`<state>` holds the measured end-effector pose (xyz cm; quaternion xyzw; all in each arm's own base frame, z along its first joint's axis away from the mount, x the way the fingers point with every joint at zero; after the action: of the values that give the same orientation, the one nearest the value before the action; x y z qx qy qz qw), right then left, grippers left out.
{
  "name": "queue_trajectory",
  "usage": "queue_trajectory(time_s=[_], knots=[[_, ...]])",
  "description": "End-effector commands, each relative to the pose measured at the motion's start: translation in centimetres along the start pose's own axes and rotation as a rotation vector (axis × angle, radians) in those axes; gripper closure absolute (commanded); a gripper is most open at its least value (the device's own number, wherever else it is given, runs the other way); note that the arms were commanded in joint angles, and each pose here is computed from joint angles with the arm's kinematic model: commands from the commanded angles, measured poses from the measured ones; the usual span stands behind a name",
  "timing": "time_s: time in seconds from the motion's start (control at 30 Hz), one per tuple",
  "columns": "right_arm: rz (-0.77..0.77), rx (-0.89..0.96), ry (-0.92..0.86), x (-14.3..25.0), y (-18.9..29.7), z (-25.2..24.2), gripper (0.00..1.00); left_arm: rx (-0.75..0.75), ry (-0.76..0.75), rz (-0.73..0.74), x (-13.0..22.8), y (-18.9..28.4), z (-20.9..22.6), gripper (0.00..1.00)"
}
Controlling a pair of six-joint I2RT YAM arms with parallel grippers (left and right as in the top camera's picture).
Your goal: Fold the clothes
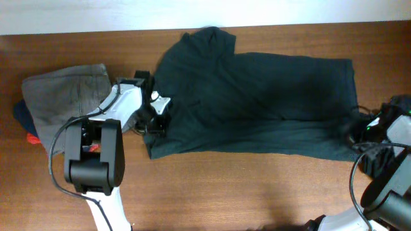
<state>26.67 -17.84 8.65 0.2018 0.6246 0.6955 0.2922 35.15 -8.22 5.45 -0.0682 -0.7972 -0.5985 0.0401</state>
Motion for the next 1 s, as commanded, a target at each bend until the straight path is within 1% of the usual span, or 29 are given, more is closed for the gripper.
queue_trajectory(time_s=[0.0, 0.13, 0.2, 0.3, 0.37, 0.47, 0.6, 0.7, 0.87, 0.97], knots=[[0.04, 0.06, -0.069, 1.7, -2.0, -1.1, 0.96, -0.057, 0.044, 0.058, 2.0, -2.2, 1.3, 1.0], [0.114, 0.117, -0.138, 3.5, -2.1, -2.3, 0.96, -0.149, 0.121, 0.128, 4.0, -3.0, 2.7, 1.0], [0.15, 0.13, -0.162, 4.2, -1.9, -2.8, 0.96, -0.158, 0.158, 0.161, 4.8, -3.2, 2.9, 1.0], [0.161, 0.139, -0.185, 4.6, -1.3, -3.5, 0.96, -0.168, 0.201, 0.203, 5.7, -2.9, 3.1, 0.99], [0.136, 0.137, -0.2, 4.6, -0.1, -3.8, 0.96, -0.173, 0.208, 0.228, 6.3, -2.4, 3.0, 0.99], [0.069, 0.128, -0.189, 4.3, 1.7, -3.6, 0.96, -0.172, 0.207, 0.22, 6.6, -1.5, 2.8, 0.99], [-0.082, 0.037, -0.099, 3.0, 4.2, -2.3, 0.96, -0.173, 0.192, 0.148, 6.2, 0.0, 2.5, 1.0], [-0.175, 0.03, -0.092, 1.8, 5.2, -2.2, 0.96, -0.181, 0.184, 0.107, 5.8, 0.5, 2.5, 0.99], [-0.199, 0.0, -0.104, 0.5, 3.9, -2.1, 0.96, -0.206, 0.18, 0.09, 5.5, 0.5, 2.8, 1.0], [-0.165, -0.099, -0.097, -0.3, 1.5, -1.2, 0.96, -0.228, 0.178, 0.087, 5.5, 0.5, 3.1, 0.99]])
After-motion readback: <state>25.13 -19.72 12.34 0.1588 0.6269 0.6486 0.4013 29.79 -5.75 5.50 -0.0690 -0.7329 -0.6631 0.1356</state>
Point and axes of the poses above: each gripper's point midway between its finger pads, its own y axis back along the fingers, its own z axis along the line the jaws close on, x = y × z, the point moved 6 cm from there along y, back along the fingers, and after that the axes turned 12 degrees about y, right-handed, at the moved point
